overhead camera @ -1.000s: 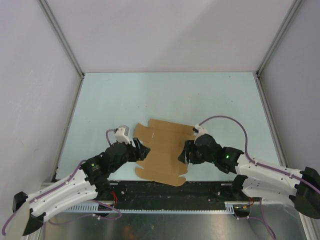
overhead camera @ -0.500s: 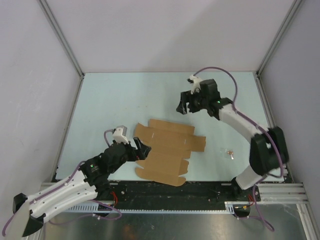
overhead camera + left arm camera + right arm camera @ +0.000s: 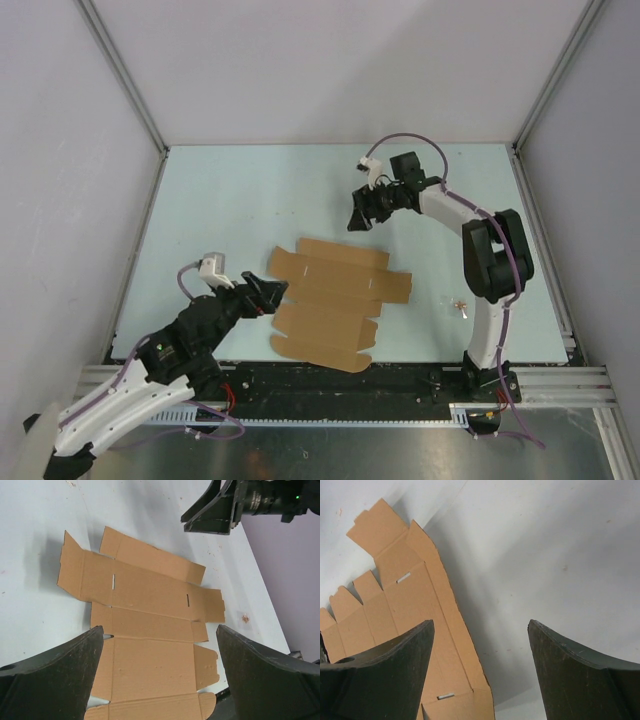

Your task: Fold the paper box

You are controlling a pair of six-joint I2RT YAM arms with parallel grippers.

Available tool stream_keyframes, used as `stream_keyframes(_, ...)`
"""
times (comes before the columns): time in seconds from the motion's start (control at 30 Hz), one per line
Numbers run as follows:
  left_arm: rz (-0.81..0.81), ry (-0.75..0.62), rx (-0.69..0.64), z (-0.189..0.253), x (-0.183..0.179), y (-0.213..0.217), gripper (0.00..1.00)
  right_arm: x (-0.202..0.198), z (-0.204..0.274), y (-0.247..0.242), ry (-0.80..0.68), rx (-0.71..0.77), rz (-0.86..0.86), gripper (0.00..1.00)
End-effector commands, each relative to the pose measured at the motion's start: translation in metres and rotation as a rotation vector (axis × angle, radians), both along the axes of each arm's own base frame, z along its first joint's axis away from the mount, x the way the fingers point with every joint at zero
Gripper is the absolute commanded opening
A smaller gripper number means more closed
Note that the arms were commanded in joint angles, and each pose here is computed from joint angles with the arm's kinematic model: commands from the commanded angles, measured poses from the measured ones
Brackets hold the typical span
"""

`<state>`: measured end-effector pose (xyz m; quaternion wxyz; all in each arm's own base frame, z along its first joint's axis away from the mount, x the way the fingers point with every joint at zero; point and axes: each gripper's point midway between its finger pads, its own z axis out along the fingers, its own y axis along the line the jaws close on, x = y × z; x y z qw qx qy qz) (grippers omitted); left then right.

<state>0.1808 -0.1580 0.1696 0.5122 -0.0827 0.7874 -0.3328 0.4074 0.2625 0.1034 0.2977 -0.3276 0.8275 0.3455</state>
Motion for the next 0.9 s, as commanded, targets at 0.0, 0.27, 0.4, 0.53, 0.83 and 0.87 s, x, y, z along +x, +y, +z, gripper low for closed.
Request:
stream_keyframes(0.0,0.031,-0.019,0.036,-0.004,0.003,0.009,1.00,-0.015,-0.012,0.017,0.035,0.009,0.145,0.81)
stream_keyframes(0.27,0.018,0.021,0.104,-0.012,0.005,0.005,1.00,-0.017,-0.038,0.024,0.069,-0.071,0.181,0.81)
stream_keyframes(0.4,0.020,0.028,0.116,-0.014,0.006,0.005,1.00,-0.017,-0.047,0.023,0.096,-0.094,0.194,0.80)
stream_keyframes(0.53,0.016,0.027,0.111,-0.016,0.004,0.006,1.00,-0.022,-0.057,0.023,0.114,-0.117,0.213,0.76)
stream_keyframes(0.83,0.008,0.027,0.123,-0.021,0.003,0.006,1.00,-0.031,-0.064,0.025,0.150,-0.107,0.236,0.66)
stream_keyframes(0.87,0.008,0.026,0.124,-0.021,0.003,0.006,1.00,-0.034,-0.064,0.026,0.156,-0.102,0.244,0.64)
